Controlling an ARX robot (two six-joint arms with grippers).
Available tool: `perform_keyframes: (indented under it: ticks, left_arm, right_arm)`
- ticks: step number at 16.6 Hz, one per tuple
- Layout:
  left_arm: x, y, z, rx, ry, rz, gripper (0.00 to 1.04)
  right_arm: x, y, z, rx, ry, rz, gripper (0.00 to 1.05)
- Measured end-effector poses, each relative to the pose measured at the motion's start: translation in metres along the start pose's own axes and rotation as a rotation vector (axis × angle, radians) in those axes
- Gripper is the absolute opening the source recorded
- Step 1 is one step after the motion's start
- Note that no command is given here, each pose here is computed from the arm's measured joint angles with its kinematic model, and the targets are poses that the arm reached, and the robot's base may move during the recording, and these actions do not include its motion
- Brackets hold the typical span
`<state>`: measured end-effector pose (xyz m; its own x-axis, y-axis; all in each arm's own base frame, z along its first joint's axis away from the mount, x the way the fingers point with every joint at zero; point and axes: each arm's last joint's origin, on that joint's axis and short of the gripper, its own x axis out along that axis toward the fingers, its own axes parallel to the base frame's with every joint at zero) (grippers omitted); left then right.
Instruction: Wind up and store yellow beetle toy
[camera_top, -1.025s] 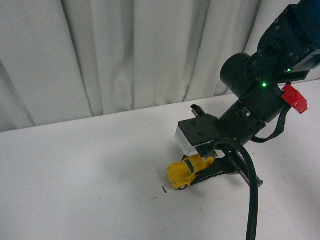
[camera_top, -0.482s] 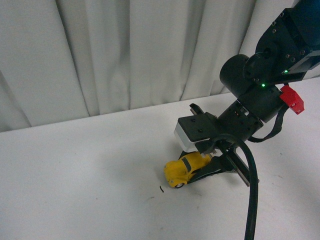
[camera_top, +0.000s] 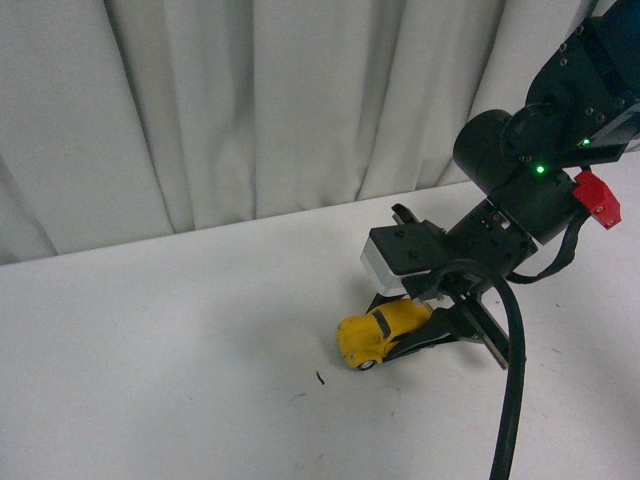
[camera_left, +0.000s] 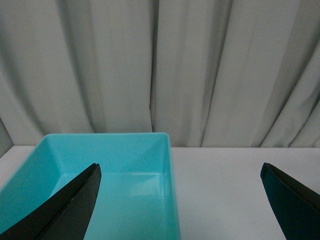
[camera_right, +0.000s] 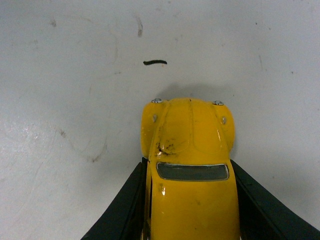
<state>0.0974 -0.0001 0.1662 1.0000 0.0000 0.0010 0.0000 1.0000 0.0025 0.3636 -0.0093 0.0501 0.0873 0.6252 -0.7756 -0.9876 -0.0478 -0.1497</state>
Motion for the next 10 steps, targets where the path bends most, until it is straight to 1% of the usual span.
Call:
perform_keyframes:
  ticks: [8,10]
  left_arm:
    - [0.000,0.000,0.000,0.000,0.000,0.000,0.98]
    - [0.000,0.000,0.000,0.000,0.000,0.000,0.98]
  right_arm:
    - [-0.026,0.021,-0.030,0.148,0.005,-0.007,0.42]
    - [-0.035,0.029,-0.041,0.184,0.004,-0.027,0.42]
